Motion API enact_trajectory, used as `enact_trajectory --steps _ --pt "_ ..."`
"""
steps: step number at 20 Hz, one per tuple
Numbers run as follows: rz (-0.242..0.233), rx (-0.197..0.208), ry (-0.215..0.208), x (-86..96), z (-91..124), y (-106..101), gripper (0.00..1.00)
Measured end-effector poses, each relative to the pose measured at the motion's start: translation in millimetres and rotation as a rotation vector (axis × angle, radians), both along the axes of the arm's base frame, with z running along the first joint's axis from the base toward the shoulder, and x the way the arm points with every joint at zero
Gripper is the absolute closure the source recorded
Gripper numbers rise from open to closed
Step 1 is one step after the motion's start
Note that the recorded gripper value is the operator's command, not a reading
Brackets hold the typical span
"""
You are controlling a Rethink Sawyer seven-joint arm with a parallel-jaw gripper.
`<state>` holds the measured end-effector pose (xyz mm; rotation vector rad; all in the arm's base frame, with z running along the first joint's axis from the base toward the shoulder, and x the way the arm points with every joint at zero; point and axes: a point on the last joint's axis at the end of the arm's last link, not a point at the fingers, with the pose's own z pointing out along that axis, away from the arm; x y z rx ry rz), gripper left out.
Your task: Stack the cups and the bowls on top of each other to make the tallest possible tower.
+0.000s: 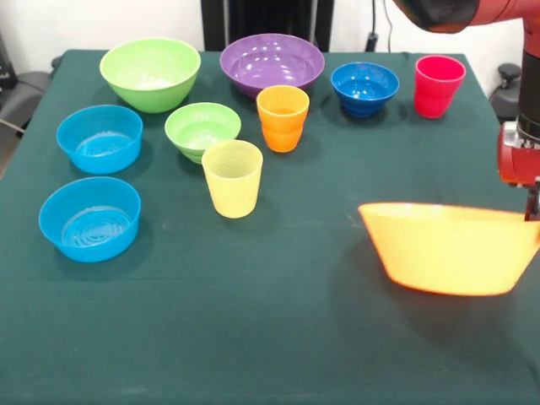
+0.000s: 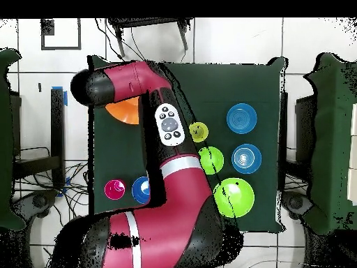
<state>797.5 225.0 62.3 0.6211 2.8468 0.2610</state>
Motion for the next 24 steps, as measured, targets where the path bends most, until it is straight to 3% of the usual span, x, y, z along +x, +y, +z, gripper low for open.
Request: enact_trajectory --steps 2,8,16,24 --pt "0.020 -0.025 -0.017 0.1 -0.5 -2.6 1.00" --pt "0.046 -0.048 -0.026 0.8 -2.1 -5.8 1.00" --pt "0.075 -0.073 0.001 -3.1 -3.7 -9.9 1.00" --pt "0.071 -0.087 0.019 -7.4 -6.3 -20.9 1.00"
